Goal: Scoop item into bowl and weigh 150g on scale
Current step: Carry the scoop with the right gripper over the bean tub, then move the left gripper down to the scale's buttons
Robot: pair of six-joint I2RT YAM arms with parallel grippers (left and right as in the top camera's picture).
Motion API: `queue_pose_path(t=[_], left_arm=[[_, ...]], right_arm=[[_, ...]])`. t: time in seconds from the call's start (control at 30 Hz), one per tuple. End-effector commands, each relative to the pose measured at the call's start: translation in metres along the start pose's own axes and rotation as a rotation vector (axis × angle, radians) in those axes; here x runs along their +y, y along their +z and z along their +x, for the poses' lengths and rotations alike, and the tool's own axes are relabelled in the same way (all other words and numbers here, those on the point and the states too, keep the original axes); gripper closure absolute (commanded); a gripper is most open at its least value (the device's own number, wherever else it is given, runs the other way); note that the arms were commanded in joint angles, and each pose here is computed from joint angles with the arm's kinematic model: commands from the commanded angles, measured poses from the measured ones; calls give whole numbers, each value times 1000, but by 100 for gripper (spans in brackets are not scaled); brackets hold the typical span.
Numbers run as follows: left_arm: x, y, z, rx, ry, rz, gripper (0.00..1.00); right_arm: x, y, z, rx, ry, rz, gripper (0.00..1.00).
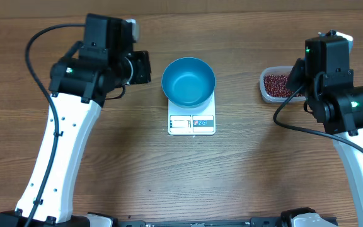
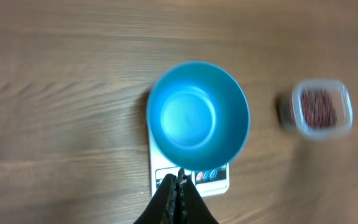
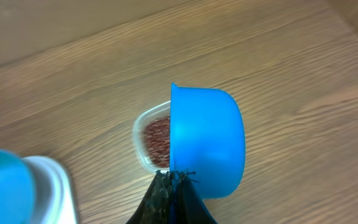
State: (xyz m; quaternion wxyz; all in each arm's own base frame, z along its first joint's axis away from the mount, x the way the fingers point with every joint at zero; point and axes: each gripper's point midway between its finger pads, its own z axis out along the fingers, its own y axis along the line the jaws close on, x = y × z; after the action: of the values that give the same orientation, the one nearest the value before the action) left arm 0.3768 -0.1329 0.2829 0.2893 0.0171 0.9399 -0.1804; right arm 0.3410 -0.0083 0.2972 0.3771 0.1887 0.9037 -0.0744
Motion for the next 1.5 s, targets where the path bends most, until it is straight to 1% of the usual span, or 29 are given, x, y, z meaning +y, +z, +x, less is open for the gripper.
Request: queue_pose_path(t=[0.0,0.17,0.23,0.3,0.47,0.57,0.7,0.73,0.8,0.9,1.03,1.13,1.23,1.47], left_arm=[[-27,-2,6,10,281,76,95],[-53,2,25,46,542,123,96],[-65,3,37,65,677,149,96],[-75,5,44,72,745,170,96],[-92,24,61,128,791,197,96],[-93,51,74,201,817,163,96],[-91,92,96,301,882,74,96],[-94,108,106,333,939,44,96],[-101,121,117,355,1005,36,96],[-111,137,128,359,1057,11,96],[-119,155,135,357,1085,-4,96],[-116,165,141,376,1089,-27,96],[-105,174,144,385,1050,-87,96],[-93,184,162,409,937,-122,96]], right_arm=[[-14,-7,-15,-60,7,71,96],[-14,-7,-14,-57,6,68,96],[-12,-7,-13,-54,9,61,96],[-11,-7,-13,-49,9,50,96],[-11,-7,-13,-49,11,50,96],[-10,-7,-13,-49,14,49,96],[-10,-7,-13,-49,14,50,96],[-10,-7,-13,-49,14,50,96],[-10,-7,-13,-49,14,49,96],[-9,-6,-12,-46,14,44,96],[-9,-6,-12,-46,18,43,96],[-9,-6,-12,-47,18,44,96],[-9,-6,-12,-46,18,44,96],[-9,-6,-13,-49,19,43,96]])
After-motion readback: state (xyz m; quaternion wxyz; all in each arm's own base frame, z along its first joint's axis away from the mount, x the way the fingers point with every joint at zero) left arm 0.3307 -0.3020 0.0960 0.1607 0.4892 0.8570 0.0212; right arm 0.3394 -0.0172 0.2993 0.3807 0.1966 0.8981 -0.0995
